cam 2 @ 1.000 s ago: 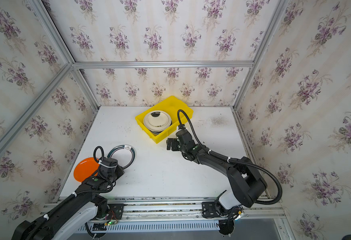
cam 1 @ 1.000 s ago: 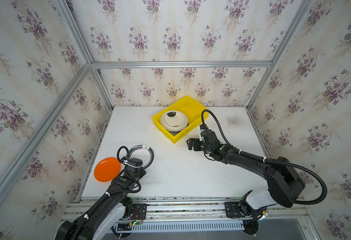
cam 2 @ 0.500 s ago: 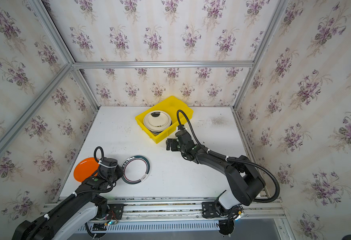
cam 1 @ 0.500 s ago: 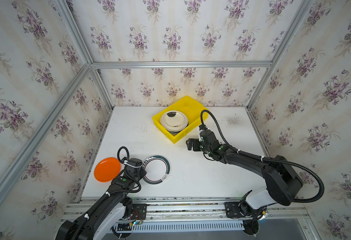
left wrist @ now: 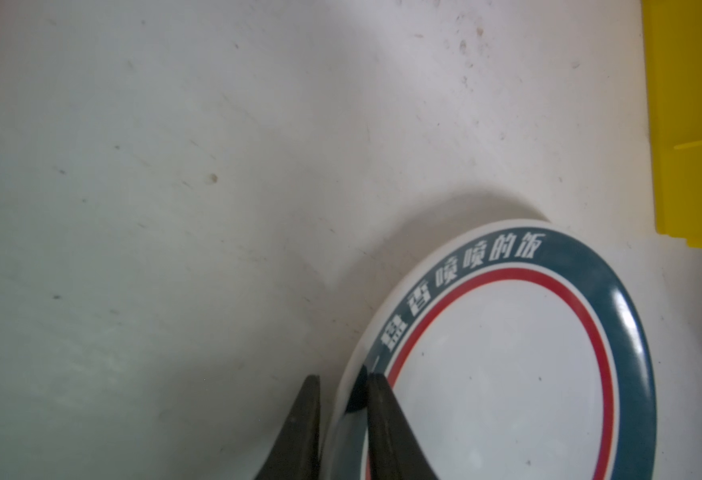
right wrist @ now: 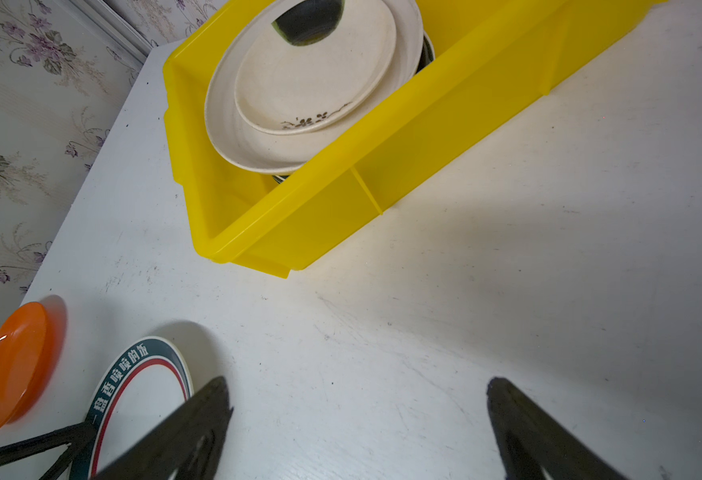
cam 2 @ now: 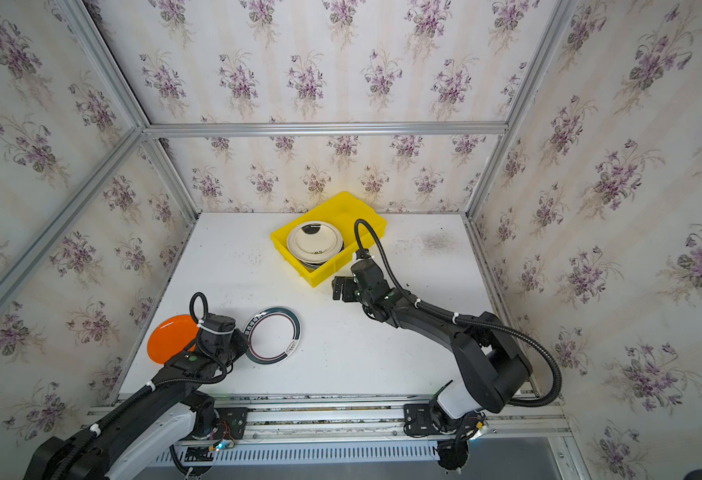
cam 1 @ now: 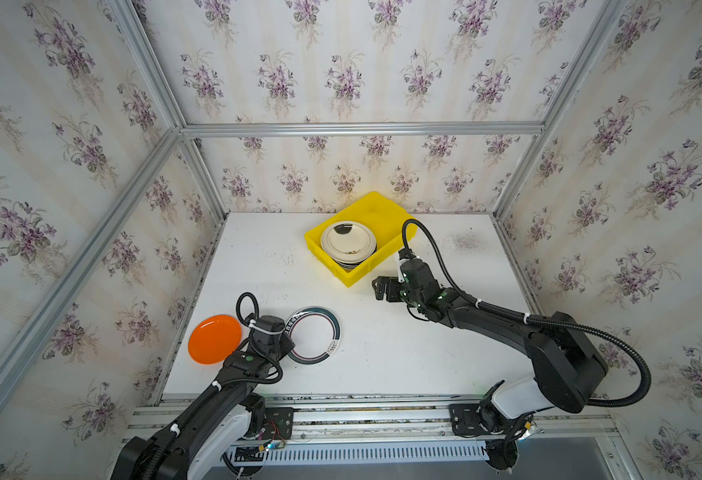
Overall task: Place the plates into the plastic bin on the countertop
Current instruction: 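Lower the left gripper onto the green-rimmed plate rim and pinch it, then lift the green-rimmed plate upright with the left gripper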
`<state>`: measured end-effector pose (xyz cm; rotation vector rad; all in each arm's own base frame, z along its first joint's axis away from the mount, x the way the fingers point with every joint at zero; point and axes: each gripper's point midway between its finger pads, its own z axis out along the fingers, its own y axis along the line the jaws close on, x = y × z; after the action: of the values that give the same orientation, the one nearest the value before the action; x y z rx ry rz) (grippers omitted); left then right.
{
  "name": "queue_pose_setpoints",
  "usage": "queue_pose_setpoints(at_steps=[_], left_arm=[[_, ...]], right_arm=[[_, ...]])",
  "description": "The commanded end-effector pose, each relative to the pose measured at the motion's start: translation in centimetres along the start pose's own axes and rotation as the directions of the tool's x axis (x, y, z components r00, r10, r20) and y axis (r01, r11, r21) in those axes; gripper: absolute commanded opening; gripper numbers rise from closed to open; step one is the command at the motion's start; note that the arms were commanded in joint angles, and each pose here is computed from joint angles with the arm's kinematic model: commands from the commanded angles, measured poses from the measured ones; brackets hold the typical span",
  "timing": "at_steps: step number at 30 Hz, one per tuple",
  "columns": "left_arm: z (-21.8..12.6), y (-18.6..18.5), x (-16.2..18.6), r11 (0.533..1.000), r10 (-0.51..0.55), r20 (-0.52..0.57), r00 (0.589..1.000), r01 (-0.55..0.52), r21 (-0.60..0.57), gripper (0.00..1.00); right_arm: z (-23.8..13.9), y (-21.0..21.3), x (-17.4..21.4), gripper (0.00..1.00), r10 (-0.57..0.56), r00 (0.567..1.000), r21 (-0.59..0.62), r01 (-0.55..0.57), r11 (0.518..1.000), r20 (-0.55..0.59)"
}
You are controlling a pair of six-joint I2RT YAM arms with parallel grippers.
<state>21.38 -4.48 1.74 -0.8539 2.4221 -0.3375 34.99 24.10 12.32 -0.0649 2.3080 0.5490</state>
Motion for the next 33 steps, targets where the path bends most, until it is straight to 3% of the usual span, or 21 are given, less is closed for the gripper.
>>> queue_pose_setpoints(at_steps=[1,13,22,33], left_arm=[[0.0,0.3,0.8,1.000,0.012,-0.041,0.999,-0.013,-0.008,0.22],[0.0,-1.4,0.4,0.998,0.049,-0.056,0.997,-0.047,0.036,0.16],[-0.3,-2.2,-0.2,0.997,0.062,-0.041,0.997,-0.059,0.056,0.03],[-3.0,-6.1,-1.9,0.972,0.070,0.009,0.997,-0.071,0.223,0.00]], right_arm=[[-0.3,0.4,-1.3,0.99,-0.001,0.999,-0.005,0.001,1.000,0.039],[-0.5,0.2,-0.6,0.99,0.003,1.000,-0.002,-0.003,1.000,0.016],[-1.0,0.1,-0.6,0.99,0.002,1.000,-0.003,-0.002,1.000,0.020],[-1.6,0.0,-0.9,0.99,0.010,0.999,0.005,-0.010,1.000,0.034]])
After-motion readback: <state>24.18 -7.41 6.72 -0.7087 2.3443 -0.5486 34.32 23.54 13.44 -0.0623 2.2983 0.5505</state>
